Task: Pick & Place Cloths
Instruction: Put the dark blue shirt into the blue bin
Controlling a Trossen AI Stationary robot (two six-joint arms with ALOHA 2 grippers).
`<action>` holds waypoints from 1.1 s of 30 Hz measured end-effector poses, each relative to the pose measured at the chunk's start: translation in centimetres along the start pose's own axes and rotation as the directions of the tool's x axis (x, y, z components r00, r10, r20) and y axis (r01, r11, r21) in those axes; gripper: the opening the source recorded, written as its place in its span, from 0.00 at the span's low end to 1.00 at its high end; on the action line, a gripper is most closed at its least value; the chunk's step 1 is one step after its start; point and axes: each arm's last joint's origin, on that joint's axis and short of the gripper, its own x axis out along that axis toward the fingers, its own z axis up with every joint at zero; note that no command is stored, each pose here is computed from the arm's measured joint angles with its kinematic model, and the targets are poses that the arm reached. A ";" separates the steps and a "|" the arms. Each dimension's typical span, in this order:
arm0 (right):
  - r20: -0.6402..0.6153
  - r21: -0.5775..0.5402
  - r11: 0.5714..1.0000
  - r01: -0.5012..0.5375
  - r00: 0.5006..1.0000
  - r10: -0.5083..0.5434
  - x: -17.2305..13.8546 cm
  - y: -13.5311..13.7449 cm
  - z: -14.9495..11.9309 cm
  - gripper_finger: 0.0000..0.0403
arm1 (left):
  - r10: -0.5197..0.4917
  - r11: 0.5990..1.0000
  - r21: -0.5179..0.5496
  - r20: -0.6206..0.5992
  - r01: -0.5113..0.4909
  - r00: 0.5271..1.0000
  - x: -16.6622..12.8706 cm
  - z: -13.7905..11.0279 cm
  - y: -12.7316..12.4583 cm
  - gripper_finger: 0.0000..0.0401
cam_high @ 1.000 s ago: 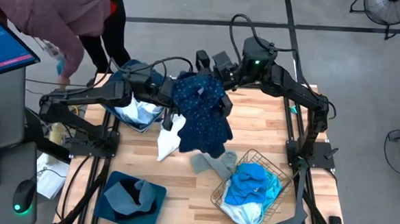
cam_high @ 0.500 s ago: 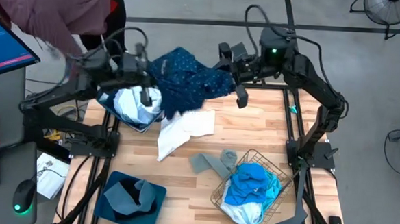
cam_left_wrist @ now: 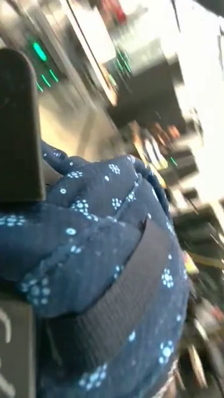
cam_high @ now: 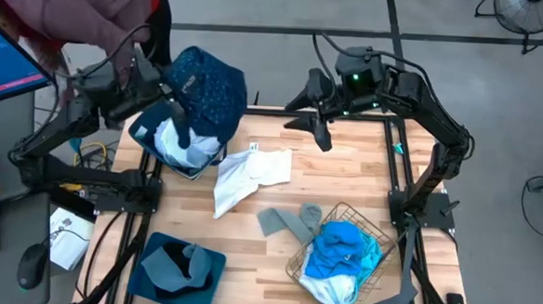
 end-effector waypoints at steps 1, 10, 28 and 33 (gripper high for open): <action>-0.023 0.013 1.000 -0.002 1.000 0.002 -0.1 0.1 -0.2 0.52 | 0.036 0.999 0.012 -0.030 -0.036 0.999 -0.2 -0.2 0.2 0.02; -0.142 0.065 0.998 -0.021 0.989 0.030 -0.5 0.8 -1.4 0.54 | 0.203 0.977 0.116 -0.281 -0.177 0.938 0.9 -3.8 0.3 0.02; -0.198 0.037 0.991 -0.126 0.971 0.131 0.0 4.3 -1.7 0.43 | 0.282 0.858 -0.262 -0.477 -0.441 0.832 3.3 -17.6 -2.0 0.02; -0.201 0.037 0.988 -0.147 0.968 0.152 0.1 5.1 -1.7 0.41 | 0.333 0.748 -0.325 -0.571 -0.579 0.751 3.3 -21.8 -2.5 0.02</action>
